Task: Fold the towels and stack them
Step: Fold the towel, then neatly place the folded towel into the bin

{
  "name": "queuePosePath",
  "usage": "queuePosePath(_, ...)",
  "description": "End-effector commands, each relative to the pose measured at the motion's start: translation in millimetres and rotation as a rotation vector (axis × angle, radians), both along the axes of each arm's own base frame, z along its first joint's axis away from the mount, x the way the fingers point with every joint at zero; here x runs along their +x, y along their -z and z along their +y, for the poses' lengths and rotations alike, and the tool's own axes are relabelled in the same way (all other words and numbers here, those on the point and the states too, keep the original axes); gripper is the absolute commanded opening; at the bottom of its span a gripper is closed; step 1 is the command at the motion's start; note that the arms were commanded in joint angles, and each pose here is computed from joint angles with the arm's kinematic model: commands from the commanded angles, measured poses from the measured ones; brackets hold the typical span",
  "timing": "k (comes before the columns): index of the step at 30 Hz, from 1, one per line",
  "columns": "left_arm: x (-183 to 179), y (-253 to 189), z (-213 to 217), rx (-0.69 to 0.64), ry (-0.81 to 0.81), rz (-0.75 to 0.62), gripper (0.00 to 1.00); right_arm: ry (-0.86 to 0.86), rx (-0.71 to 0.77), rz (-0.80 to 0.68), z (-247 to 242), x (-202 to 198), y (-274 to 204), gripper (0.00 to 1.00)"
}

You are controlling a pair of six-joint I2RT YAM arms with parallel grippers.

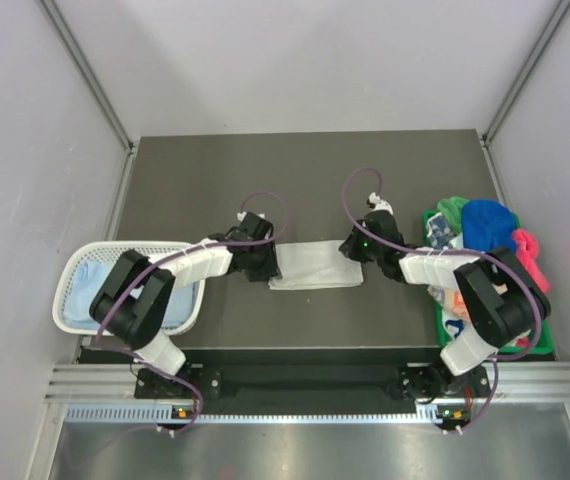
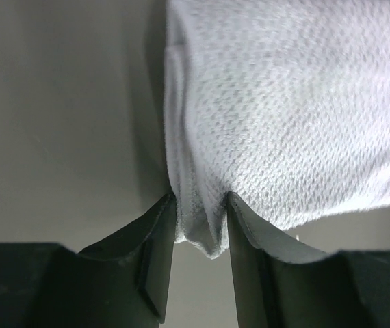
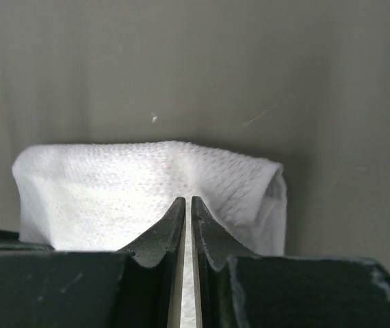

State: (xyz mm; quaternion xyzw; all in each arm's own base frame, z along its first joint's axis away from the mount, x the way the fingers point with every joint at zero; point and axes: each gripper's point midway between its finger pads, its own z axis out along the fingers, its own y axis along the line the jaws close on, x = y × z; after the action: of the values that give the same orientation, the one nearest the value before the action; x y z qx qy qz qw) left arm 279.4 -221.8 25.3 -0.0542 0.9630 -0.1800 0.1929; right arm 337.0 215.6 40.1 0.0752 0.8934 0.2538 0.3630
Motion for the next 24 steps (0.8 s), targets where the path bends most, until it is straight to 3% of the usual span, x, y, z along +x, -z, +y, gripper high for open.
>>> queuePosePath(1, -34.1, 8.5, 5.2, 0.038, -0.024, 0.054, 0.40, 0.005, -0.056, -0.087, 6.4, 7.8, -40.6, 0.08)
queuePosePath(6, -49.5, -5.2, 2.1, 0.003, -0.046, 0.032, 0.41, -0.021, -0.095, -0.111, 23.6, -0.6, -60.6, 0.09)
queuePosePath(12, -36.9, -53.8, 32.7, 0.083, -0.106, -0.103, 0.59, -0.069, -0.125, -0.137, 57.9, -19.7, -73.4, 0.13)
queuePosePath(17, -14.1, -128.4, 59.1, 0.082, -0.182, -0.265, 0.63, -0.099, -0.171, -0.133, 81.4, -36.5, -74.0, 0.21)
queuePosePath(18, -7.8, -160.3, 62.1, 0.053, -0.199, -0.334, 0.63, -0.115, -0.186, -0.142, 90.6, -43.5, -74.3, 0.23)
queuePosePath(24, -14.5, -270.2, 96.4, -0.024, -0.290, -0.585, 0.64, -0.177, -0.333, -0.152, 130.6, -64.2, -70.3, 0.43)
